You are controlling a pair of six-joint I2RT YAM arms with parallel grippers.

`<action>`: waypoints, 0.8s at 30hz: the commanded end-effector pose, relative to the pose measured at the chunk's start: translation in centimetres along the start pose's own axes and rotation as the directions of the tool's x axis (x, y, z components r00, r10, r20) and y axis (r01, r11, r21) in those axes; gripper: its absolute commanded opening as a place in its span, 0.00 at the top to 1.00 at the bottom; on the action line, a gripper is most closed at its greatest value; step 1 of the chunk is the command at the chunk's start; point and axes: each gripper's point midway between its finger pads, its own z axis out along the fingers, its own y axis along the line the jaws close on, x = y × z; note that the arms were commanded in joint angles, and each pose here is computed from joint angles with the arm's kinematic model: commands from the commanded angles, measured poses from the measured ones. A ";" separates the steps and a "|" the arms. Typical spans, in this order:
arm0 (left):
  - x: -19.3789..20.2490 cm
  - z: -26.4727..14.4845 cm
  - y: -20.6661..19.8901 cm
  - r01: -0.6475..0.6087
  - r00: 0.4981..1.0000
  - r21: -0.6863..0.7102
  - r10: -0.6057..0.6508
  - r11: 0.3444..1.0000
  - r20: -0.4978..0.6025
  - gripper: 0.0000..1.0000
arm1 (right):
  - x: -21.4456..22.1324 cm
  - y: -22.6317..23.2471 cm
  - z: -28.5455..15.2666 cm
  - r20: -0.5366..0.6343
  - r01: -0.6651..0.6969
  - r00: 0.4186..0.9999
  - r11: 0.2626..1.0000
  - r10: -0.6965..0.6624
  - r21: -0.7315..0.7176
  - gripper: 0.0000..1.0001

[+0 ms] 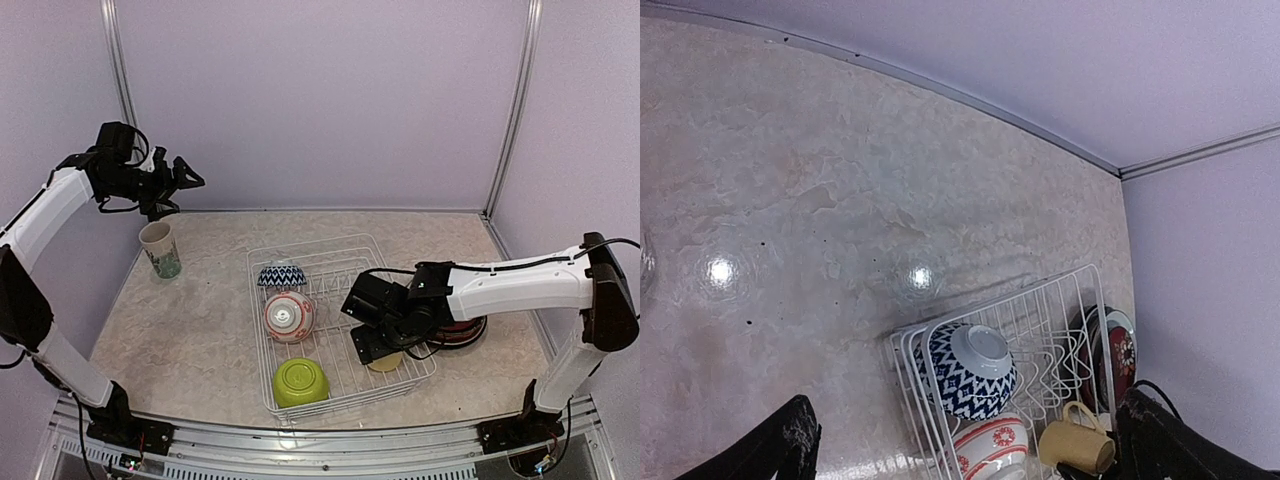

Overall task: Unload the mixed dishes from the dish rack
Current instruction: Grab the cup from the dish rack.

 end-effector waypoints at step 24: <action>1.5 1.8 -0.6 -0.021 0.998 0.017 0.022 1.000 -0.062 0.01 | -2.0 0.2 -3.0 0.178 -0.130 0.972 0.981 0.154 -0.142 0.62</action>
